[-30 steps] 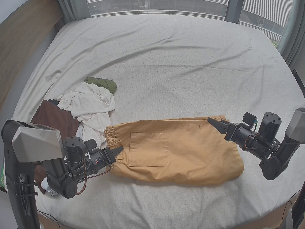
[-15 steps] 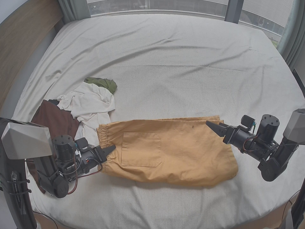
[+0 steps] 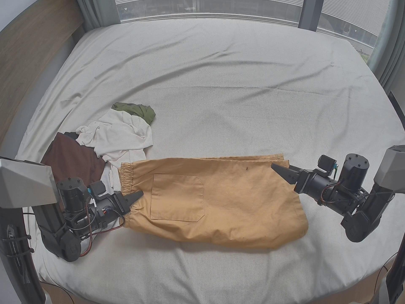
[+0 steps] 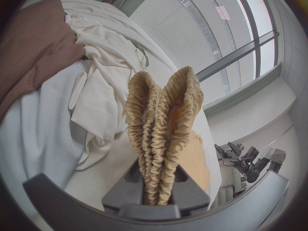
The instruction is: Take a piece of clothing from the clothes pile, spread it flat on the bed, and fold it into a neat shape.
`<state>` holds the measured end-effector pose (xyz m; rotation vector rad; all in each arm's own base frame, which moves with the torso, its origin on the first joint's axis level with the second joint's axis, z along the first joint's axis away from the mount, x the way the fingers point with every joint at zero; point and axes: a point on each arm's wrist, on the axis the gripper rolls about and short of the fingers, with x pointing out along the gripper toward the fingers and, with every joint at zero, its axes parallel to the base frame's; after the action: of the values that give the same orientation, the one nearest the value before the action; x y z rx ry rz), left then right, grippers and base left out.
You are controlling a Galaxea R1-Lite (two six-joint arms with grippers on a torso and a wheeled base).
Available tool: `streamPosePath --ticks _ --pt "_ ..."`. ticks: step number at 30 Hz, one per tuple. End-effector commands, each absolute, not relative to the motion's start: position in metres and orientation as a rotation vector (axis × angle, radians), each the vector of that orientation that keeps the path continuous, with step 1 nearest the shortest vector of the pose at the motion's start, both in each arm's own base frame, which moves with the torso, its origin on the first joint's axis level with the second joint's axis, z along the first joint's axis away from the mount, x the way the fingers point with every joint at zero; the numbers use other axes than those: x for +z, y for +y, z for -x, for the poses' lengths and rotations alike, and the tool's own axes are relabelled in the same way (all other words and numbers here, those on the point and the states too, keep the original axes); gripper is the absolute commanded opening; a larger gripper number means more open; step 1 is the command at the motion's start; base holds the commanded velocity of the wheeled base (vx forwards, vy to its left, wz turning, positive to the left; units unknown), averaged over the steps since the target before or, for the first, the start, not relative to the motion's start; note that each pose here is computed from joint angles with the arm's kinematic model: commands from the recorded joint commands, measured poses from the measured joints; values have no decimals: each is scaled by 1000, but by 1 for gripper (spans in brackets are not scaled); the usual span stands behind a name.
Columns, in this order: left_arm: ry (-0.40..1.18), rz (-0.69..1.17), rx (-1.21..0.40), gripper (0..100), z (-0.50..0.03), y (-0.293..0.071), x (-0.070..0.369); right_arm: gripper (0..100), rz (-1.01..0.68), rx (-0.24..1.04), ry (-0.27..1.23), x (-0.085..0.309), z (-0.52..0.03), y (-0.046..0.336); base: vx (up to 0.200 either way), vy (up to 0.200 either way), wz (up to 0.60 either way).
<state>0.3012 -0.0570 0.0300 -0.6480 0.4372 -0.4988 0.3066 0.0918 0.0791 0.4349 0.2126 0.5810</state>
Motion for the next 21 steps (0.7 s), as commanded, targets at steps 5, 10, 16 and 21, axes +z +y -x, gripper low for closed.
streamPosePath --ticks 5,10,16,21 --pt "403 643 -545 0 -303 -67 41 100 -436 591 204 80 -306 94 0 0 0" --pt "370 637 -593 0 -305 -79 51 100 -435 596 176 85 -305 93 0 0 0" --pt "347 629 -653 0 -305 -97 60 100 -436 602 155 92 -303 92 0 0 0" --pt "333 622 -701 0 -306 -113 64 100 -437 612 121 103 -299 90 0 0 0"
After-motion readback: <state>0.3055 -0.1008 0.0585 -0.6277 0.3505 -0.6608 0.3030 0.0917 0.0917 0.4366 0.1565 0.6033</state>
